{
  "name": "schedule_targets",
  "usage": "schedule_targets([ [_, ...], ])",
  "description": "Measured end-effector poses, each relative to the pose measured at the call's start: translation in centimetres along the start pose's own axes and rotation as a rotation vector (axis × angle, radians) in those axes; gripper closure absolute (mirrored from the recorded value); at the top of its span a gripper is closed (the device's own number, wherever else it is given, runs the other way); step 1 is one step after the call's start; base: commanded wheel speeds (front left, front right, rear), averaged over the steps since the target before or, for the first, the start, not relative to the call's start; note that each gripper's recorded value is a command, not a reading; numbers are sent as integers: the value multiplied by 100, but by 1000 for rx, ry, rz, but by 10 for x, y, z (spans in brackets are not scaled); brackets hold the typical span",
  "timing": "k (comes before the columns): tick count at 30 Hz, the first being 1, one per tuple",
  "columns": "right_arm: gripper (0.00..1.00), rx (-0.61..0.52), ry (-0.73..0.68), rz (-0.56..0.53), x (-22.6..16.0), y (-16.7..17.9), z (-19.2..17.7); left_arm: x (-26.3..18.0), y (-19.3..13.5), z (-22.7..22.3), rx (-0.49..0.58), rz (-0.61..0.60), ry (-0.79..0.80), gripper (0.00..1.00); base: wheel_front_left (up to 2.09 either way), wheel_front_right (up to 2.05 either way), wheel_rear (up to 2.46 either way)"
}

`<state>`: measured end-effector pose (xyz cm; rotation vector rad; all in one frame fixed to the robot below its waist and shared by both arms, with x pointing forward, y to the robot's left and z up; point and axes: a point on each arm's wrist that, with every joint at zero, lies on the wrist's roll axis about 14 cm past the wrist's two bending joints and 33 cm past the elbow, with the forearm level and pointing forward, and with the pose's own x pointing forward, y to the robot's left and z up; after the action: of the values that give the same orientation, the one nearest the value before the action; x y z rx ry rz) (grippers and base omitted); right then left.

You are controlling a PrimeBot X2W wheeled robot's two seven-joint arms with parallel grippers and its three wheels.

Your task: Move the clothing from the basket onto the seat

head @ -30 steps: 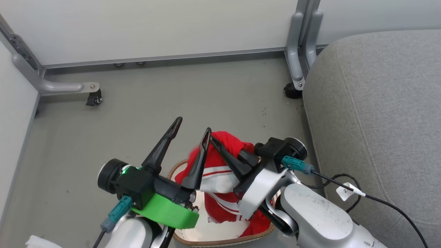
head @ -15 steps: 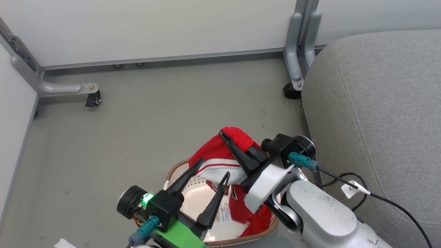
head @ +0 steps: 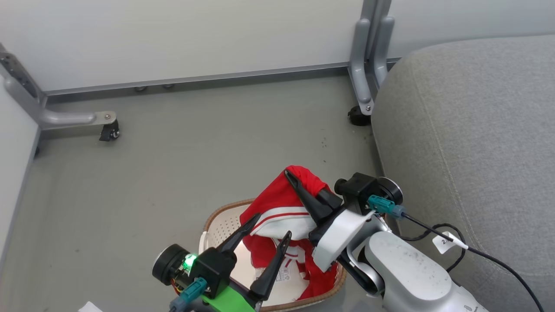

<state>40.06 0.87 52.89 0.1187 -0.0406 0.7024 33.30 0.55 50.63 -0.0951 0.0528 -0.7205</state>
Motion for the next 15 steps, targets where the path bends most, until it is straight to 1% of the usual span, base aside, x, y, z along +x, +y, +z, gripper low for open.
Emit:
schedule_targets([
  [8,100,-1,-4,-85,-15,-24,1,13,-14,-6,-8,-64,10,0,0,0,0],
  [15,100,-6,-9,-201,-40,-55,5,31,-35,-10,-13,-157,18,0,0,0,0],
])
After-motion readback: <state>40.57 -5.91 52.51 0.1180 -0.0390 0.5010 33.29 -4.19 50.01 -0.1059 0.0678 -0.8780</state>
